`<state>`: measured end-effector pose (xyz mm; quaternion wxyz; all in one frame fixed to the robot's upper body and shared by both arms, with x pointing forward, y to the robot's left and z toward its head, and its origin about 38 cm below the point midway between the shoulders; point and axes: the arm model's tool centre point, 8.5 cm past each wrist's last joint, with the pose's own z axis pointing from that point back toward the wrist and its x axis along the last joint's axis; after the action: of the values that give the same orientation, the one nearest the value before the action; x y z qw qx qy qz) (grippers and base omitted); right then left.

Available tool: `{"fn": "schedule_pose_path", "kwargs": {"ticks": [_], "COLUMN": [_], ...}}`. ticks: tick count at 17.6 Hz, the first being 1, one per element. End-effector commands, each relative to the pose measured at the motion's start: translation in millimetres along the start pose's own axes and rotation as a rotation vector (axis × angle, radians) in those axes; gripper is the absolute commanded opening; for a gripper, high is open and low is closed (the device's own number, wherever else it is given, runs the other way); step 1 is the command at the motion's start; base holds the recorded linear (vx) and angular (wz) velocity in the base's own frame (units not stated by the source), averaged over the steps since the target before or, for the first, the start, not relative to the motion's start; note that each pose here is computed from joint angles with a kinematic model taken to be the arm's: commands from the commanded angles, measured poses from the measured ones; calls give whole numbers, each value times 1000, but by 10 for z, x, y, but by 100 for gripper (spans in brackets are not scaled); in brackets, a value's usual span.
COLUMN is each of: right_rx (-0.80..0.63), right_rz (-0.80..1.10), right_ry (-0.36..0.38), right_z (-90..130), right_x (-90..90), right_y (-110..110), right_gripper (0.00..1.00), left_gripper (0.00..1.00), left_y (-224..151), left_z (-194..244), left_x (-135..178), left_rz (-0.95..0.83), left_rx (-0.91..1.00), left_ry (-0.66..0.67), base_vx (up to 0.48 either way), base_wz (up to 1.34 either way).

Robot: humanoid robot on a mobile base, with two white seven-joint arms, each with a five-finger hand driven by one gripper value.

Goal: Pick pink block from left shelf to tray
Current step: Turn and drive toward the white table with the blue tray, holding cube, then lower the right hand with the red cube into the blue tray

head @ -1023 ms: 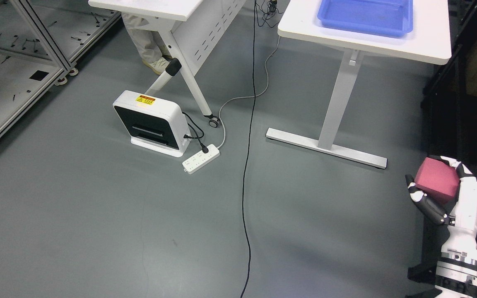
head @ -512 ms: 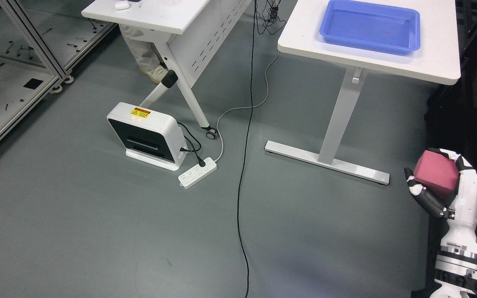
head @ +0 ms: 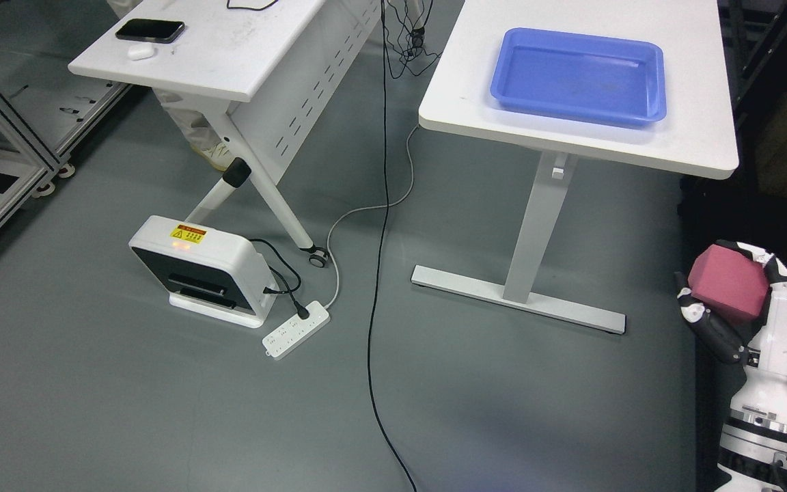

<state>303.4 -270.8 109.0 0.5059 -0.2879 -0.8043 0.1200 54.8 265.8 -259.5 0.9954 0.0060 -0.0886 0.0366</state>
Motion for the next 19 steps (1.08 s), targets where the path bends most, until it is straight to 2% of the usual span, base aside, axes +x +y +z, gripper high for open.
{"fn": "schedule_pose_path", "kwargs": {"ticks": [1, 4, 7, 13, 19], "right_rx": [6, 22, 65, 164, 188], "right_rz": [-1, 0, 13, 21, 20], "right_ry": [0, 9, 62, 117, 119], "right_z": [29, 36, 64, 173, 194], "right_x": [-29, -35, -87, -159, -162], "right_y": [-39, -19, 32, 109, 128], "right_gripper": [7, 7, 7, 7, 9], "left_gripper": [100, 100, 100, 100, 100], "left_y": [114, 114, 114, 114, 114], "left_z": [1, 1, 1, 1, 1], "left_x": [69, 69, 69, 69, 69], "left_rz": [4, 4, 4, 4, 4], "left_rx": [18, 18, 18, 18, 18], "left_ry": [-19, -19, -19, -19, -19], "base_vx": [295, 301, 309, 283, 264], "base_wz": [-113, -36, 19, 46, 43]}}
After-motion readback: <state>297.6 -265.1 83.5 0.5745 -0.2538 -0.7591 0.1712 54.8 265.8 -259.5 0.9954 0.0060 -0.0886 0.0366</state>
